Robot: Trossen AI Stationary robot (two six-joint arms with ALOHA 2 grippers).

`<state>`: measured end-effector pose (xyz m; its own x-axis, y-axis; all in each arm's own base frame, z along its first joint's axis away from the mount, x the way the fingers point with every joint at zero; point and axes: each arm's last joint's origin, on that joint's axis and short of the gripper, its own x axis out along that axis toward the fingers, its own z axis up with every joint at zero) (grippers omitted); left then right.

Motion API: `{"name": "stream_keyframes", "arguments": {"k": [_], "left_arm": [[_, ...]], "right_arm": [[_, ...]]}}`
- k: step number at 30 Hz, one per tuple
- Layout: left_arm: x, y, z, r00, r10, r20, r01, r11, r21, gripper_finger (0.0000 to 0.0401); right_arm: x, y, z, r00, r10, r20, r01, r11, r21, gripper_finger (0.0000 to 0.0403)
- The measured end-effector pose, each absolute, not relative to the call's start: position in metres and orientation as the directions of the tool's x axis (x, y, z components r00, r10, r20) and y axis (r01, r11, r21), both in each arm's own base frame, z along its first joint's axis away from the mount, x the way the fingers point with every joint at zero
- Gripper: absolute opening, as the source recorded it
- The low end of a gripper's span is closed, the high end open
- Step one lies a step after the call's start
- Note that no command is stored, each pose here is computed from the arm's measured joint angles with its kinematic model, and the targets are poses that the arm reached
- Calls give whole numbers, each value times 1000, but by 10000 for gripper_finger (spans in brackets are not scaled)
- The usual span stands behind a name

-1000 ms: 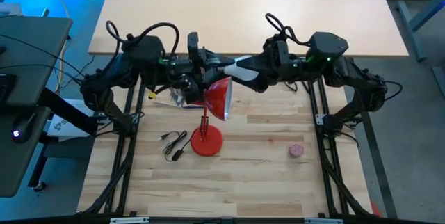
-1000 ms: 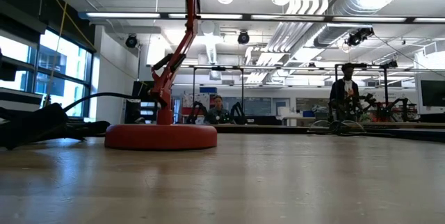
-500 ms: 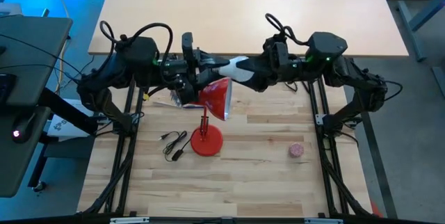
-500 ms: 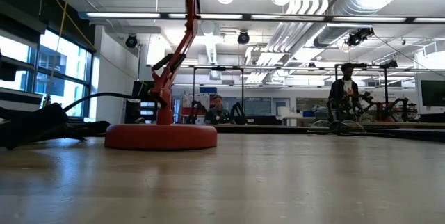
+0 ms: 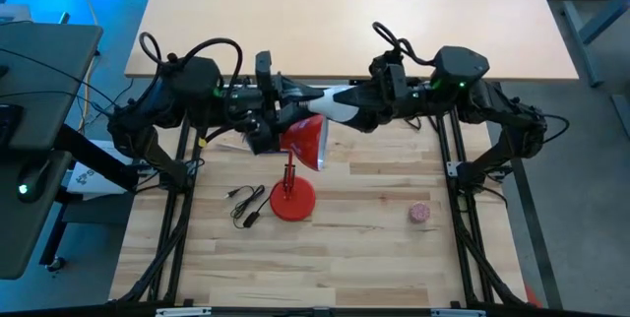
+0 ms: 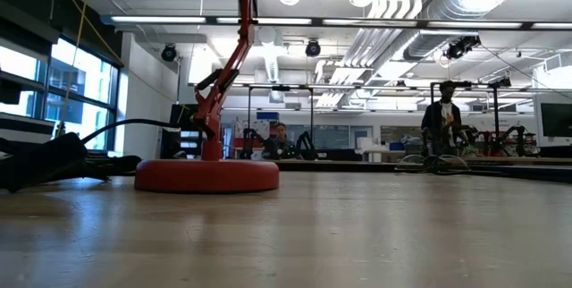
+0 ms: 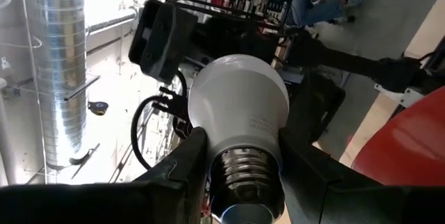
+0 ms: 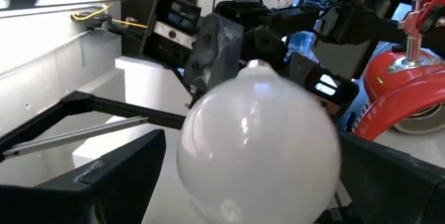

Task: Screw lightbulb
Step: Insert the lightbulb on the lamp

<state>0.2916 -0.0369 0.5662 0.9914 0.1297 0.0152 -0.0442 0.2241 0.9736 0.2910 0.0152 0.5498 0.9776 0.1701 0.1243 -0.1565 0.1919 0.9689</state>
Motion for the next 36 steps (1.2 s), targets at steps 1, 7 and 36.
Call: {"name": "stream_keyframes", "arguments": {"k": [1,7,36], "left_arm": [[292,-37,566,991,132,15,-44,224,974,128],[291,-40,566,990,137,15,-46,225,973,128],[284,-37,573,992,111,55,-83,263,961,128]], "right_arm": [[291,15,550,977,171,125,-157,193,968,392],[291,15,550,977,169,130,-162,191,968,370],[290,16,555,963,204,175,-212,180,961,362]]}}
